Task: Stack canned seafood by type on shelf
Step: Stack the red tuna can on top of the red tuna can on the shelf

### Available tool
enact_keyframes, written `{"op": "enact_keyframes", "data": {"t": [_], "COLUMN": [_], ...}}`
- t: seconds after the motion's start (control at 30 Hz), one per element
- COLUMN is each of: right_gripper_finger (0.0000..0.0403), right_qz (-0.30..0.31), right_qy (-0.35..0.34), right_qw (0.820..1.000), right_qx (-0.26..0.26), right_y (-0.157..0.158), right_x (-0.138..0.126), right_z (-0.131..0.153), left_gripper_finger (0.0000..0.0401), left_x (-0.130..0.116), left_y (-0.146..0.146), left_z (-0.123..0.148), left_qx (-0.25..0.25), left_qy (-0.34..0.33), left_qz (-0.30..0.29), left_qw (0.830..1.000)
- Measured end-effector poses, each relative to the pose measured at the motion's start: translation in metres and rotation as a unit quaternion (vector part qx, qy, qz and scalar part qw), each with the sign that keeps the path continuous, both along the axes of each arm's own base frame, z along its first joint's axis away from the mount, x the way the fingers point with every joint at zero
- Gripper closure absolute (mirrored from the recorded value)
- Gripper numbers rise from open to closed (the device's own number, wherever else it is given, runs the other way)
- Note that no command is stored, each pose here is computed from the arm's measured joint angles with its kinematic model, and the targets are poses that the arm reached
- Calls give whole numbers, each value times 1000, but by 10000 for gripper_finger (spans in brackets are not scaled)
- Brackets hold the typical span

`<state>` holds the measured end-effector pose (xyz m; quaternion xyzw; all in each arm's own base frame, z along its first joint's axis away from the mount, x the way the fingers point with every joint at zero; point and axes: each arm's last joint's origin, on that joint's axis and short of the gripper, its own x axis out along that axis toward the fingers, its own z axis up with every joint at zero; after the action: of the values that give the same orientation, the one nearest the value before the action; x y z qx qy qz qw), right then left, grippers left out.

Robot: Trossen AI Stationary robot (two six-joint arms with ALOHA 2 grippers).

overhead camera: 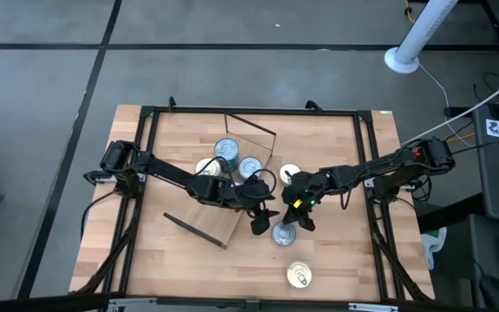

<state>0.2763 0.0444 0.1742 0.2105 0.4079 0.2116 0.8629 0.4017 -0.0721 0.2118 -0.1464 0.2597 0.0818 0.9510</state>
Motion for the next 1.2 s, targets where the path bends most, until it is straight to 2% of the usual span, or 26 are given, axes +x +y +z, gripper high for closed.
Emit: {"op": "enact_keyframes", "data": {"t": [0.17,0.27,0.43,0.57,0.67,0.73,0.8,0.93,1.03,1.2], "right_gripper_finger": [289,242,195,186,186,186,185,185,185,206], "right_qz": [46,98,214,241,236,240,249,269,266,265], "right_qy": [-14,-33,-101,-145,-155,-152,-148,-139,-133,-131], "right_qw": [999,995,970,945,920,903,893,886,877,858], "right_qx": [12,12,-48,-165,-270,-321,-344,-352,-378,-420], "right_y": [2,10,41,60,68,72,75,83,87,92], "right_x": [-1,-3,-11,-17,-21,-25,-28,-35,-39,-44], "right_z": [1,1,1,-1,-5,-7,-8,-11,-12,-13], "left_gripper_finger": [150,150,150,150,150,150,150,150,150,150], "left_x": [0,0,0,0,0,0,0,0,0,0], "left_y": [0,0,0,0,0,0,0,0,0,0], "left_z": [0,0,0,0,0,0,0,0,0,0], "left_qx": [5,5,5,6,6,6,6,6,6,6], "left_qy": [1,1,1,1,1,1,1,1,1,2], "left_qz": [-3,-3,-3,-3,-3,-3,-3,-3,-3,-3], "left_qw": [1000,1000,1000,1000,1000,1000,1000,1000,1000,1000]}}
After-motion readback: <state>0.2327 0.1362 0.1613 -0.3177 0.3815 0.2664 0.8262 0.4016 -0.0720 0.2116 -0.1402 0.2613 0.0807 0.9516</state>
